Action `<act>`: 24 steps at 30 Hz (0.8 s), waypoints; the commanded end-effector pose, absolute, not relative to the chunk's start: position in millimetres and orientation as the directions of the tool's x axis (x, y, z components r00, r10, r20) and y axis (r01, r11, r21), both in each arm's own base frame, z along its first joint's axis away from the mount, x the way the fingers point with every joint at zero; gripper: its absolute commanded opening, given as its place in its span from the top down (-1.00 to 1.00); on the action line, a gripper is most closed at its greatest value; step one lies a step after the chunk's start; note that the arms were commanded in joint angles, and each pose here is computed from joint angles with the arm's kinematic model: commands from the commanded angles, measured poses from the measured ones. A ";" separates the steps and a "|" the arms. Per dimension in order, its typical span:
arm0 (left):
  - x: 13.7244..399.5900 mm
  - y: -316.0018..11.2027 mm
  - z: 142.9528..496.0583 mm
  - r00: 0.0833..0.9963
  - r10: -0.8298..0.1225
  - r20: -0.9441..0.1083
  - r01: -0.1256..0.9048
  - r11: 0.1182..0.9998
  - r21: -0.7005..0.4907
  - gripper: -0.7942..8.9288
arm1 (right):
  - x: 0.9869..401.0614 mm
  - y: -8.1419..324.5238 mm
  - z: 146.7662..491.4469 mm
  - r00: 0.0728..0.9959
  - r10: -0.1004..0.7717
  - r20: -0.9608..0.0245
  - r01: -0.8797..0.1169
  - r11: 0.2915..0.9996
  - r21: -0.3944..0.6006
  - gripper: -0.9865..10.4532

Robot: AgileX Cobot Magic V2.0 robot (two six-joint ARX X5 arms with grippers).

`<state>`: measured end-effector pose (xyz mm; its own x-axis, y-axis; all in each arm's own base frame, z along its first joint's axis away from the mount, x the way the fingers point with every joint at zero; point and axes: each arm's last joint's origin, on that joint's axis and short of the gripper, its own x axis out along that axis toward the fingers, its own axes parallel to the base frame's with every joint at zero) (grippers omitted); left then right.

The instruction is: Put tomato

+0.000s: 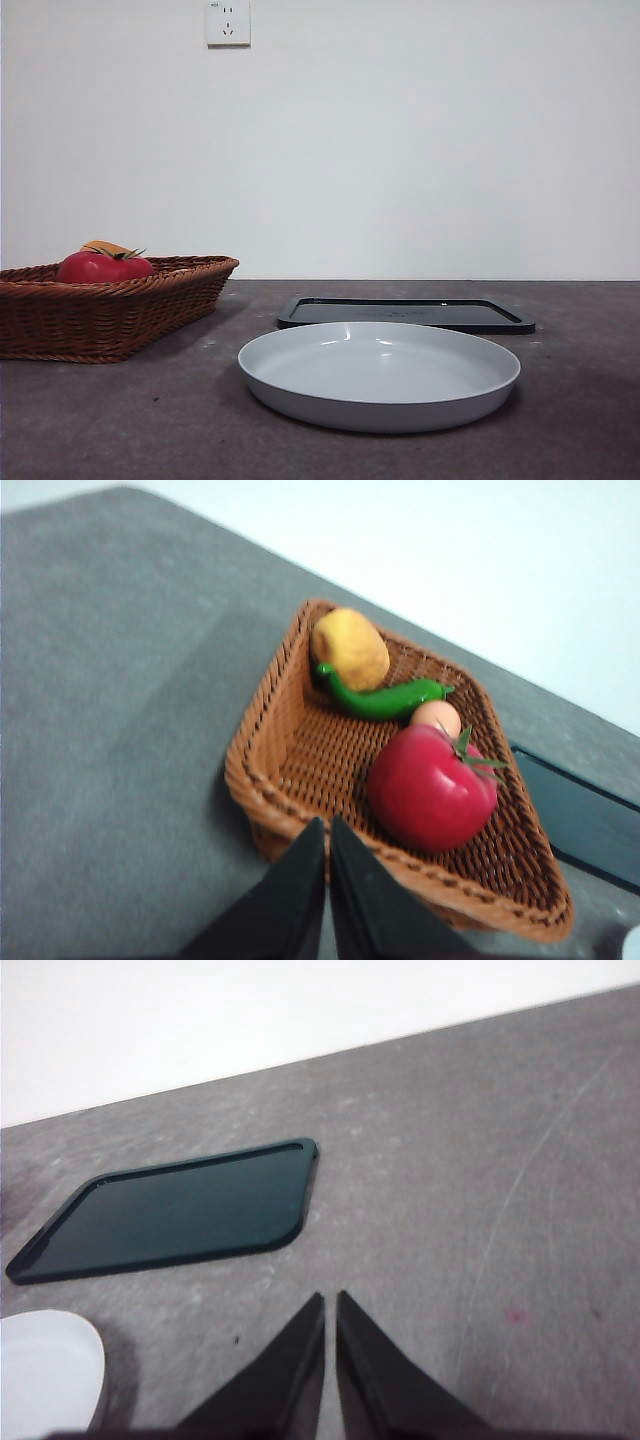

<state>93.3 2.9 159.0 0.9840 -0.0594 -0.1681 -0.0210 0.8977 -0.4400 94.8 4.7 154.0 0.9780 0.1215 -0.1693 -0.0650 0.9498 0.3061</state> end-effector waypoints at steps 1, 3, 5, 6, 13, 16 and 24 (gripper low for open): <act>90.4 2.7 168.8 0.983 -0.064 -0.171 -0.023 0.886 -0.464 0.82 | 91.8 4.5 169.4 0.983 0.120 -0.138 -0.067 0.938 0.339 0.81; 88.4 2.4 175.6 0.981 -0.069 -0.180 -0.023 0.885 -0.464 0.82 | 90.2 4.4 179.9 0.985 0.120 -0.124 -0.072 0.938 0.338 0.81; 86.9 1.9 183.1 0.979 -0.084 -0.185 -0.013 0.884 -0.467 0.82 | 88.9 4.4 192.3 0.987 0.121 -0.108 -0.078 0.938 0.337 0.81; 86.1 1.6 187.3 0.978 -0.091 -0.187 -0.007 0.884 -0.468 0.82 | 88.5 4.4 198.9 0.987 0.121 -0.101 -0.081 0.938 0.337 0.81; 84.3 -0.4 227.8 0.968 -0.156 -0.195 0.057 0.899 -0.434 0.82 | 92.1 6.1 249.8 0.974 0.177 -0.138 -0.129 0.945 0.301 0.81; 86.8 -1.4 247.5 0.951 -0.199 -0.239 0.091 0.913 -0.398 0.82 | 98.0 7.9 271.6 0.951 0.231 -0.204 -0.172 0.947 0.272 0.81; 105.2 -4.7 296.6 0.846 -0.352 -0.400 0.230 0.918 -0.323 0.82 | 118.6 13.1 319.7 0.830 0.387 -0.401 -0.306 0.918 0.254 0.81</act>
